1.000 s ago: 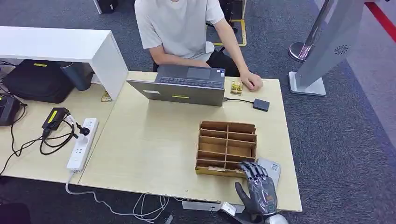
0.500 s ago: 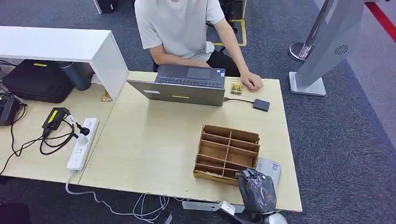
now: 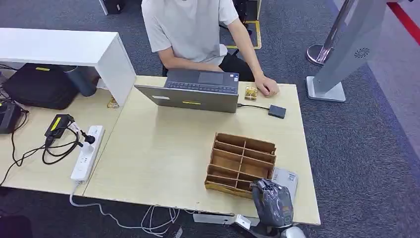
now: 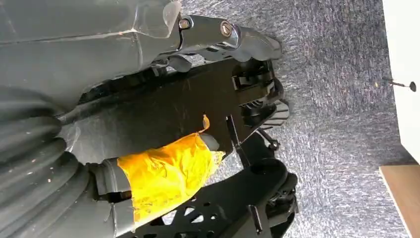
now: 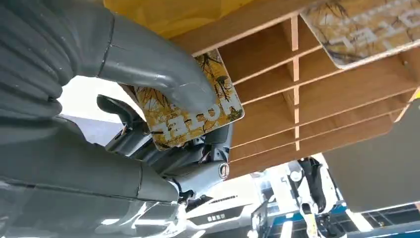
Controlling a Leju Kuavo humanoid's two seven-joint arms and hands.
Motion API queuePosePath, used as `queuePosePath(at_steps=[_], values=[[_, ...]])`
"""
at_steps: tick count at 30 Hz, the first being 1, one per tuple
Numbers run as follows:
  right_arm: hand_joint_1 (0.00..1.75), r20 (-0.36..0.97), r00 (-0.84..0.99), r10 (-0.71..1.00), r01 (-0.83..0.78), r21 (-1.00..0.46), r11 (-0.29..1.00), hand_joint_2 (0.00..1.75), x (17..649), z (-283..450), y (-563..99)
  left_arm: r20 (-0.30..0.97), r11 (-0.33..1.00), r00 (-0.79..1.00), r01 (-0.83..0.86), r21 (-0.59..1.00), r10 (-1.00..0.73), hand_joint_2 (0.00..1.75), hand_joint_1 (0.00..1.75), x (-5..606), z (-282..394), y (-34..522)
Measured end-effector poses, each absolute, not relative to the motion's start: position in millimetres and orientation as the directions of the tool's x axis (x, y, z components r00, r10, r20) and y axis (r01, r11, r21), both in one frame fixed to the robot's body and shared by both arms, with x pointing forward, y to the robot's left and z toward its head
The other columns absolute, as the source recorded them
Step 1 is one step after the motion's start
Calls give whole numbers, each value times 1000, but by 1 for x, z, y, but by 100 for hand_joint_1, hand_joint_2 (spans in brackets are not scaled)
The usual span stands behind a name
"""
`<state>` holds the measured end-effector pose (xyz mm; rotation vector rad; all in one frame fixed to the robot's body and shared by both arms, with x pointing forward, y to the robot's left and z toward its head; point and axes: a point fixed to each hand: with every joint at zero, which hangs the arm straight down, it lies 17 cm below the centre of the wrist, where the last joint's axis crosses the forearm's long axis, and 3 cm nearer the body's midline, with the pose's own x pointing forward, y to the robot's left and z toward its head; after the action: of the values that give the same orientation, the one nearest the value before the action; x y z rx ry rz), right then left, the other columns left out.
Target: Pass the card to the sensor for recognition and then transmit it.
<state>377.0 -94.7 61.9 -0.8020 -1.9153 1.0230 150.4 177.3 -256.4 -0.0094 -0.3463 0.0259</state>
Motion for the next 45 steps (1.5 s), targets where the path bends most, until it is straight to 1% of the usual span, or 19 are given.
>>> queuePosePath(at_steps=[2,5,7,9,14,18,21,27,29,31,32,34,36,37,39,42,45], values=[[175,370,-471,801,158,-857,490,175,379,65,-96,339,1000,940,-22,-14,26,175,0,150,-256,177],[175,460,-428,778,165,-806,568,175,394,75,-106,341,1000,940,-12,-19,17,175,0,150,-256,176],[175,552,-397,733,124,-759,639,175,410,80,-110,342,1000,940,-1,-19,7,175,0,150,-256,175],[175,589,-408,697,82,-737,671,175,423,88,-107,345,1000,939,13,-18,-6,175,0,150,-256,175],[175,633,-479,608,-80,-722,687,175,453,114,-86,347,999,938,32,-21,-23,175,0,149,-256,174],[175,663,-511,547,-212,-714,667,175,477,139,-72,349,999,937,47,-24,-36,175,0,149,-256,173],[175,648,-537,540,-231,-729,644,175,494,165,-66,349,998,936,51,-26,-38,175,0,149,-256,172],[175,583,-572,577,-199,-781,592,175,527,212,-55,349,998,936,58,-34,-42,175,0,150,-255,171],[175,533,-580,616,-135,-809,573,175,541,231,-55,348,997,936,73,-33,-57,175,0,150,-255,170],[175,468,-583,664,-19,-825,565,175,553,258,-57,346,995,935,93,-32,-76,175,0,151,-255,169],[175,425,-577,697,56,-831,554,175,559,272,-60,344,994,935,108,-29,-92,175,0,152,-255,168],[175,322,-550,771,256,-814,522,175,566,306,-72,336,988,932,150,-23,-134,175,0,153,-254,166],[175,185,-534,825,447,-767,461,175,561,338,-78,335,981,926,194,-17,-177,175,0,156,-253,162],[175,68,-529,846,545,-736,401,175,551,353,-76,333,975,920,224,-13,-207,175,0,157,-253,160],[175,-72,-515,854,644,-690,330,175,538,369,-71,332,967,913,254,-13,-235,175,0,158,-252,158],[175,-97,-508,856,683,-651,331,175,534,385,-78,340,964,909,264,-26,-240,175,0,162,-249,151],[175,-87,-503,860,695,-632,343,175,532,389,-86,343,961,909,271,-49,-238,175,0,161,-247,142]])
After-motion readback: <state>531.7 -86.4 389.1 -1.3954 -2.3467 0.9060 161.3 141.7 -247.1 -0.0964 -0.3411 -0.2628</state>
